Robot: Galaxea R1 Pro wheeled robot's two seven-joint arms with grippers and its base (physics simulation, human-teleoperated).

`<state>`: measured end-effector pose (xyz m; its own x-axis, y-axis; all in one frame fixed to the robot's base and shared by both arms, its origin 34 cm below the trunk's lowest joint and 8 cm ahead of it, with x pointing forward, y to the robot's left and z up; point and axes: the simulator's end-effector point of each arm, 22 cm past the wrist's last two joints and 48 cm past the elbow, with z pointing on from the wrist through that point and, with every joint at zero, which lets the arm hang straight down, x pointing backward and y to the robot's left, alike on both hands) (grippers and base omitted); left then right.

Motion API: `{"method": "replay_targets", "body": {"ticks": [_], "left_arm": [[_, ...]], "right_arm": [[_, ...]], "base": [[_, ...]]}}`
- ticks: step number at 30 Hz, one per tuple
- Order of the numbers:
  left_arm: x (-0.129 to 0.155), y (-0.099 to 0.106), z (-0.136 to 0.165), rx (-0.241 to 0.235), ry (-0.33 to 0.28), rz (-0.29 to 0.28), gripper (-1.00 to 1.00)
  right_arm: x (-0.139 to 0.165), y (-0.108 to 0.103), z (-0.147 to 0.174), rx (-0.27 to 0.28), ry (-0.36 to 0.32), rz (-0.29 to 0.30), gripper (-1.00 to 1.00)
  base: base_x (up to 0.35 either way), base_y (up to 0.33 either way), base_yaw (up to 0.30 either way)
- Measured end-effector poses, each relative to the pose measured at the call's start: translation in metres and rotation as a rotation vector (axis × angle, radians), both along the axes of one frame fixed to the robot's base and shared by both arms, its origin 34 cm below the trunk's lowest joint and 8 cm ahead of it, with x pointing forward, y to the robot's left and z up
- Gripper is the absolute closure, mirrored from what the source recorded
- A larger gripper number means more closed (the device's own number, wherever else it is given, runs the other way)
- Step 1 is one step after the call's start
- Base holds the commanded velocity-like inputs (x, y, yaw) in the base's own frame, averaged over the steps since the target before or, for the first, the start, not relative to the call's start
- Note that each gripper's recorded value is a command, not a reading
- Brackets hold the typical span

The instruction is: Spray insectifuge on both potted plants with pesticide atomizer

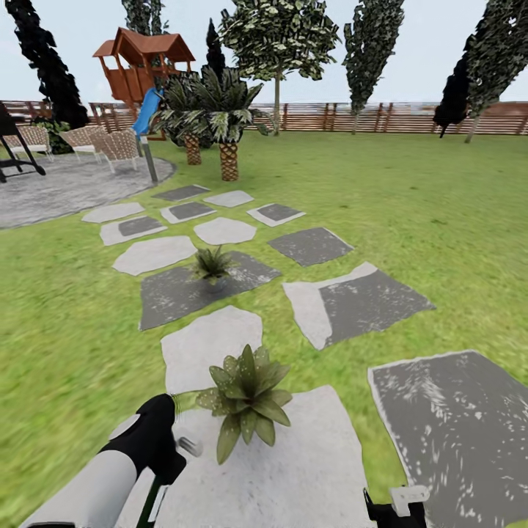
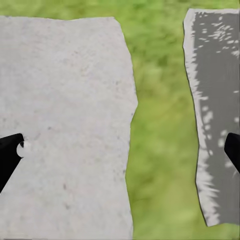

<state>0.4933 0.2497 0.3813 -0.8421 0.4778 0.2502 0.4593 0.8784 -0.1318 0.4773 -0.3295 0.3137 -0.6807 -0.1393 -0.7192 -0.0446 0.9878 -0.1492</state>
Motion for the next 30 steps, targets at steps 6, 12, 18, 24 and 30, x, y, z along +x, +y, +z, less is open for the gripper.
{"method": "replay_targets", "body": {"ticks": [6, 12, 18, 24, 30], "left_arm": [[0.0046, -0.0021, 0.0021, -0.020, -0.013, 0.036, 1.00], [0.0066, -0.0016, 0.0028, -0.021, -0.019, 0.041, 1.00], [0.0071, -0.0015, 0.0029, -0.021, -0.020, 0.043, 1.00], [0.0073, -0.0016, 0.0033, -0.021, -0.021, 0.044, 1.00], [0.0072, -0.0018, 0.0033, -0.022, -0.021, 0.044, 1.00]], "right_arm": [[0.0000, -0.0001, 0.0002, 0.000, -0.001, 0.000, -1.00], [0.0000, -0.0003, 0.0001, -0.001, 0.000, -0.001, -1.00], [0.0000, -0.0004, 0.0000, -0.001, 0.000, -0.001, -1.00], [-0.0001, -0.0004, 0.0001, -0.001, 0.000, -0.001, -1.00], [0.0001, -0.0030, 0.0007, -0.005, -0.001, 0.001, -1.00]], "base": [[-0.086, -0.183, 0.021], [-0.061, -0.248, 0.074], [-0.240, -0.180, 0.270], [-0.075, -0.045, 0.136], [0.120, 0.000, 0.002]]}}
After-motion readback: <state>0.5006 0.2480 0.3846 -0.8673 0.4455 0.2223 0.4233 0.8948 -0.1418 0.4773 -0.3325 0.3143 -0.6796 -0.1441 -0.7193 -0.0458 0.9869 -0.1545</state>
